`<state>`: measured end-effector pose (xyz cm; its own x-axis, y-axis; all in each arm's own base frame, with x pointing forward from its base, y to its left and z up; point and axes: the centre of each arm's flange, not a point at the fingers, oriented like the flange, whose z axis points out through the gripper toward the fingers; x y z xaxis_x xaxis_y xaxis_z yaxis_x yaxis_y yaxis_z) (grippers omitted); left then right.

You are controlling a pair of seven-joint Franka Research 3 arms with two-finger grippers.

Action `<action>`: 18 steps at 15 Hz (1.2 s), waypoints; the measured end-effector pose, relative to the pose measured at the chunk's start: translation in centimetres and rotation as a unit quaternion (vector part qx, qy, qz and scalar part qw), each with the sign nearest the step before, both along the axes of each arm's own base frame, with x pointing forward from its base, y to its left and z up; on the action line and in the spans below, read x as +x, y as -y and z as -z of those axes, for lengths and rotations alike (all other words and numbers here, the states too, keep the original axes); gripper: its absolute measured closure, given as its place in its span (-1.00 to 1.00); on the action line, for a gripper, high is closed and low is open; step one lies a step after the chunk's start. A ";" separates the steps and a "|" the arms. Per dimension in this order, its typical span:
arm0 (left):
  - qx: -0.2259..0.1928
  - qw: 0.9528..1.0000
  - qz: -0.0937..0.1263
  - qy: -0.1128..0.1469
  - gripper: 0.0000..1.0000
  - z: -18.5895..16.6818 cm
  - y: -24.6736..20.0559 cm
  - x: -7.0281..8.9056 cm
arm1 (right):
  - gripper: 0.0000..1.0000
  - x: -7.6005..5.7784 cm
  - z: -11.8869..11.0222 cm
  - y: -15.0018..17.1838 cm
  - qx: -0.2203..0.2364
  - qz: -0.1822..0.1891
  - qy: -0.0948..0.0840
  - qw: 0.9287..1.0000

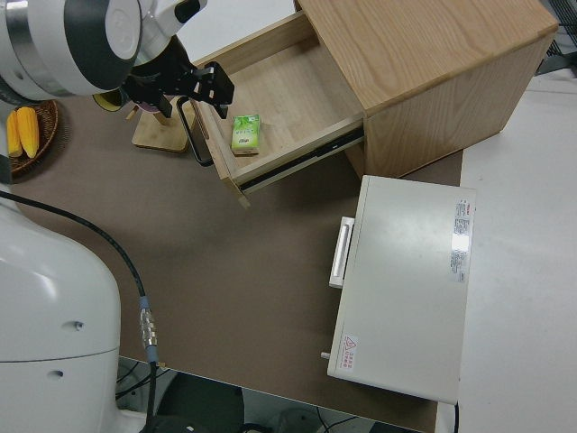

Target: Slide drawer open with right arm

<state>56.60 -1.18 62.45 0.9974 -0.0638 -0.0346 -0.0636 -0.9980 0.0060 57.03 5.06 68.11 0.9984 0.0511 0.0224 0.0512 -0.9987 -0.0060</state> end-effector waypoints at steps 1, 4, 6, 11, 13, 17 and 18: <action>0.000 1.000 0.000 0.000 -0.99 0.0 0.0 0.0 | -0.97 0.1 0.2 1.0 0.000 0.002 -0.003 1.000; 0.000 1.000 0.000 0.000 -0.99 0.0 0.0 0.0 | -0.97 0.2 0.8 3.4 -0.001 0.009 -0.009 1.000; 0.000 1.000 0.000 0.000 -0.99 0.0 0.0 0.0 | -0.97 0.3 1.2 4.2 -0.001 0.016 -0.014 1.000; 0.000 1.000 0.000 0.000 -0.99 0.0 0.0 0.0 | -0.97 0.3 1.5 4.7 -0.005 0.020 -0.016 1.000; 0.000 1.000 0.000 0.000 -0.99 0.0 0.0 0.0 | -0.97 0.3 1.5 4.8 -0.005 0.021 -0.016 1.000; 0.000 1.000 0.000 0.000 -0.99 0.0 0.0 0.0 | -0.97 0.6 2.2 5.4 -0.006 0.025 -0.023 0.999; 0.000 1.000 0.000 0.000 -0.99 0.0 0.0 0.0 | -0.97 0.8 2.5 5.4 -0.006 0.025 -0.026 0.999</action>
<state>56.60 -1.18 62.45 0.9974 -0.0638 -0.0346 -0.0636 -0.9980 0.0060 57.80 -0.37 65.57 0.9996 0.0003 -0.0293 0.0004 -1.0000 0.0045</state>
